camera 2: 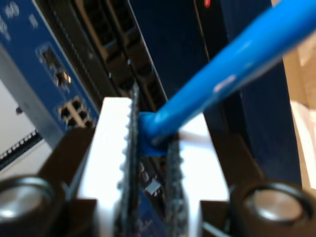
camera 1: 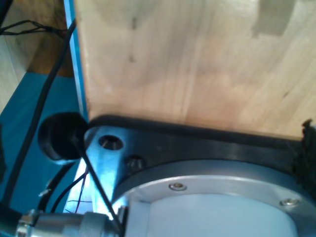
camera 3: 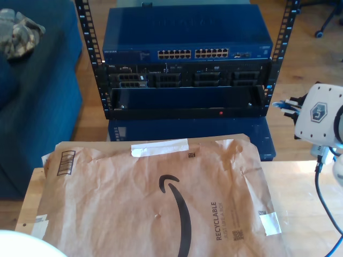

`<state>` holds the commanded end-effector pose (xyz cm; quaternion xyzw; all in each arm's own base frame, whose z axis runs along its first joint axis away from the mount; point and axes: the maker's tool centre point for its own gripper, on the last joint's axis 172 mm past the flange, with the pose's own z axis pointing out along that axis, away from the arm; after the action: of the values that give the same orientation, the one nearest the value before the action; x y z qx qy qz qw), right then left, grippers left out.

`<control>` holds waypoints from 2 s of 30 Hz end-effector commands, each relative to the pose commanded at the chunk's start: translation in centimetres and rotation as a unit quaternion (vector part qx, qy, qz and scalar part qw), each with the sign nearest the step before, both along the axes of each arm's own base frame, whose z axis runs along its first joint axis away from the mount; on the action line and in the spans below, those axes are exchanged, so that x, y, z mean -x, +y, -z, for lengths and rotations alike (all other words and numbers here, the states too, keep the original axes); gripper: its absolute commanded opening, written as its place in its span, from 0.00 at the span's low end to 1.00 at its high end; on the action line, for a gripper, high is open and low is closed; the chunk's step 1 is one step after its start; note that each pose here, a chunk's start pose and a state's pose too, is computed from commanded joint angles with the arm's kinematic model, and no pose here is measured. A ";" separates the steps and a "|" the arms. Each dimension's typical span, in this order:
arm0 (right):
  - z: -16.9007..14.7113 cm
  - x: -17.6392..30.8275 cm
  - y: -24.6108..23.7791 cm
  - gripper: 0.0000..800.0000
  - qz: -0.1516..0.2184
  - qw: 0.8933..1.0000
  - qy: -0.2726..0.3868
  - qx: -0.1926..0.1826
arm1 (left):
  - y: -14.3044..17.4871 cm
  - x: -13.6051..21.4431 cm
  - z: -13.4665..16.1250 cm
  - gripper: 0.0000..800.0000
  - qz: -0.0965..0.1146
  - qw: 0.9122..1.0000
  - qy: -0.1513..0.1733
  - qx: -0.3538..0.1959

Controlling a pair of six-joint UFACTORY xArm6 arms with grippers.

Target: Grab the cable and plug it in

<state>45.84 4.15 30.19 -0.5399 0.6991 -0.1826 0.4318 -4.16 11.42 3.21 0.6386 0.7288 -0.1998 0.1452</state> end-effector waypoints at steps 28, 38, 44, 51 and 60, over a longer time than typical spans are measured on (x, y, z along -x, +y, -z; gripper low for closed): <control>-0.4 -1.5 9.4 0.00 -0.134 0.986 -0.022 0.100 | 0.0 0.0 0.0 1.00 0.000 1.000 0.000 0.000; 0.5 -0.1 8.7 0.00 -0.121 0.986 -0.038 0.110 | -0.1 0.0 0.0 1.00 -0.001 1.000 0.000 0.001; 0.7 -1.3 9.4 0.00 -0.131 0.983 -0.036 0.125 | 0.0 0.0 0.0 1.00 0.000 1.000 0.000 0.001; -0.8 -2.8 10.5 0.00 -0.109 0.979 -0.090 0.144 | 0.0 0.0 0.0 1.00 0.000 1.000 0.000 0.000; -0.7 -4.9 12.8 0.00 -0.070 0.976 -0.143 0.152 | 0.0 0.0 0.0 1.00 -0.001 1.000 0.000 0.001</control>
<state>50.75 16.99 30.88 -0.6151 0.5549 -0.3308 0.4519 -4.15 11.38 3.20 0.6380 0.7291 -0.2004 0.1456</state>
